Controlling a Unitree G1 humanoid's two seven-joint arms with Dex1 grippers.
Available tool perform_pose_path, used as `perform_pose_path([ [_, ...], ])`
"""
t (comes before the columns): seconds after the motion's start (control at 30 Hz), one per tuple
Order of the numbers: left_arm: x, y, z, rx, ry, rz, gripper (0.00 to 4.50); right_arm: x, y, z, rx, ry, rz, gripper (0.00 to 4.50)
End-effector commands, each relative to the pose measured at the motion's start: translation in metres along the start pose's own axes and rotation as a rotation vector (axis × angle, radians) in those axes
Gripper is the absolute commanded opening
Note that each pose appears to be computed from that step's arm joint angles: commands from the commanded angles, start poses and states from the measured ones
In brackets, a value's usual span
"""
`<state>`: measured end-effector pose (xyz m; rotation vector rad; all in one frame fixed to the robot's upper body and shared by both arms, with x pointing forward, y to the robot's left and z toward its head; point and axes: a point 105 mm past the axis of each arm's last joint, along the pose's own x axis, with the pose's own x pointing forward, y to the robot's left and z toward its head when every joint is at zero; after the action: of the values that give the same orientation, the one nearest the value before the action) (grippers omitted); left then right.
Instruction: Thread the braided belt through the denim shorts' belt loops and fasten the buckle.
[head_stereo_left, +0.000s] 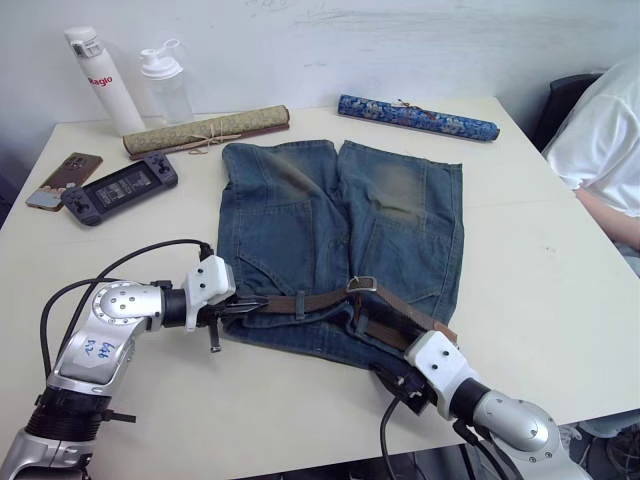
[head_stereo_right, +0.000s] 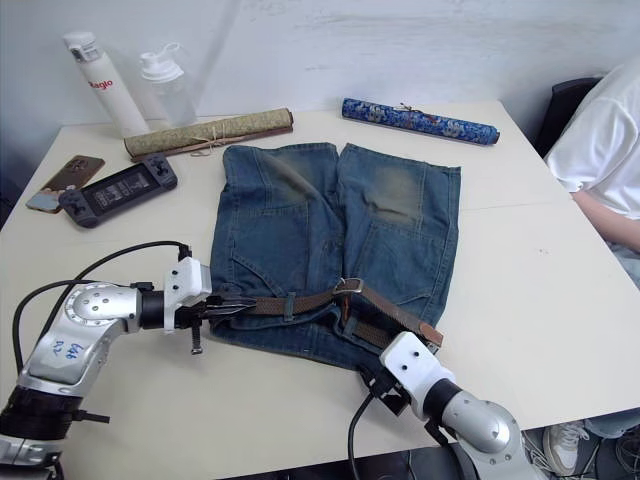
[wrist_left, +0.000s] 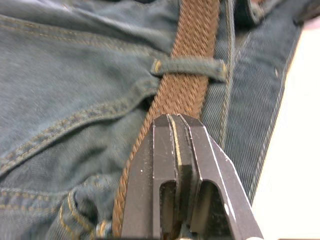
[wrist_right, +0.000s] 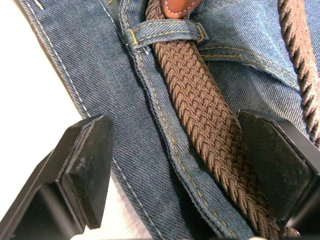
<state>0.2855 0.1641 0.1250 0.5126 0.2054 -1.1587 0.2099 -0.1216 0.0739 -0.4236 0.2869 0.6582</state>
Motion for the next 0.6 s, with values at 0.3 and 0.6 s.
perform_pose_path([
  [0.3, -0.002, 0.005, 0.008, 0.074, -0.013, 0.051, 3.76, 0.000, -0.004, -0.008, 0.004, 0.043, -0.028, 4.22],
  [0.6, 0.009, 0.015, 0.000, 0.272, 0.048, 0.167, 3.76, 0.002, -0.002, -0.002, 0.008, 0.027, -0.019, 4.22],
])
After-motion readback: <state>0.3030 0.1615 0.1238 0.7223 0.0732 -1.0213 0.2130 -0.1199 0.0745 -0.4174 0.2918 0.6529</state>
